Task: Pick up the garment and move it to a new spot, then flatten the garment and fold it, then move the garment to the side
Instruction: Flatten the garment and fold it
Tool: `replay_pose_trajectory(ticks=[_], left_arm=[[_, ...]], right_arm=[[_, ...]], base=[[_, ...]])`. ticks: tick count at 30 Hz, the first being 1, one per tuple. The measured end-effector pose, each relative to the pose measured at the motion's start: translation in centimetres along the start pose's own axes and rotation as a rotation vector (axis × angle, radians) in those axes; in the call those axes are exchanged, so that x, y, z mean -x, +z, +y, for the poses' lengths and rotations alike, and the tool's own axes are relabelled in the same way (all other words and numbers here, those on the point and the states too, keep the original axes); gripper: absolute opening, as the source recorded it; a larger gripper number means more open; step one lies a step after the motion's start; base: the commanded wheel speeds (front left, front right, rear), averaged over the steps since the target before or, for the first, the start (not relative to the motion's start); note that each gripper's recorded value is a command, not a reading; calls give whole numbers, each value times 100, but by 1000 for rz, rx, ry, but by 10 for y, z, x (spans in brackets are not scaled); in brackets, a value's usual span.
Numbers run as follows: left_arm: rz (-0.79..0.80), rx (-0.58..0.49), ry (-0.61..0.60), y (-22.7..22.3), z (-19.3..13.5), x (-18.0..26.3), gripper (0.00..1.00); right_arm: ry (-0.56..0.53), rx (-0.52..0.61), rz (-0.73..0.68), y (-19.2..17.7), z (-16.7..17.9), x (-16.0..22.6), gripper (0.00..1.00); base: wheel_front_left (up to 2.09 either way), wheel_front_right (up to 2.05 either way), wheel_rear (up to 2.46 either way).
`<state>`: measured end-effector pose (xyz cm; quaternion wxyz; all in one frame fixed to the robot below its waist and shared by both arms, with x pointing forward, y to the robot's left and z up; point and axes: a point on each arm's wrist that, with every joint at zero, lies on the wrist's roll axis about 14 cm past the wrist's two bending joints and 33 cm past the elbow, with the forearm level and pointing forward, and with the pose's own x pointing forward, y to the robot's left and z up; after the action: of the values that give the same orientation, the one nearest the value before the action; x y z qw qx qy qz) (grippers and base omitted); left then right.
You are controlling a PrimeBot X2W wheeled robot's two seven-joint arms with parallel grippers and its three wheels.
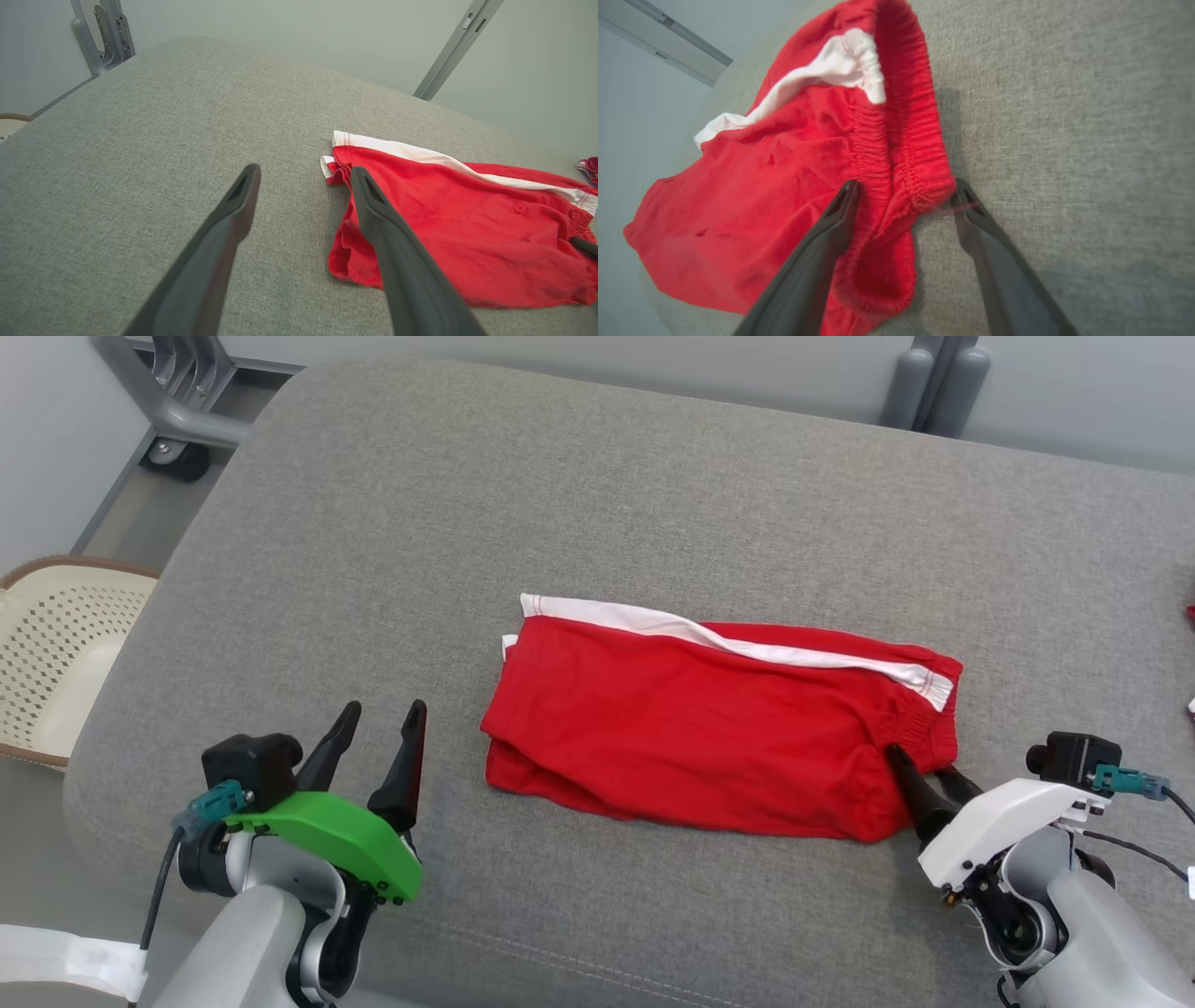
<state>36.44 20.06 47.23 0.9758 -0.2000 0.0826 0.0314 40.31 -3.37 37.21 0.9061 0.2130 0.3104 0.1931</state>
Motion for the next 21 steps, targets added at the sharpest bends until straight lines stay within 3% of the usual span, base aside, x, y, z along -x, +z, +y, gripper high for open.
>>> replay_pose_trajectory(ticks=[4, 5, 6, 7, 13, 21], left_arm=[[-2, -2, 7, 2, 3, 2, 100], [-3, -2, 10, 3, 4, 3, 100], [-4, -1, 17, 2, 6, 5, 100], [-1, -1, 26, 1, 8, 6, 100], [-1, -5, 38, 1, 13, 11, 100], [8, 1, 15, -3, 5, 13, 100]], right_arm=[[33, -36, 21, -5, 10, -5, 100], [41, -37, 28, -6, 12, -6, 73], [51, -33, 34, -7, 15, -7, 23], [56, -31, 36, -8, 17, -8, 2], [62, -26, 28, -5, 19, -10, 0], [19, -22, -85, 21, 0, 0, 0]], base=[[0, 0, 0], [0, 0, 0], [0, 0, 0], [0, 0, 0], [0, 0, 0], [0, 0, 0]])
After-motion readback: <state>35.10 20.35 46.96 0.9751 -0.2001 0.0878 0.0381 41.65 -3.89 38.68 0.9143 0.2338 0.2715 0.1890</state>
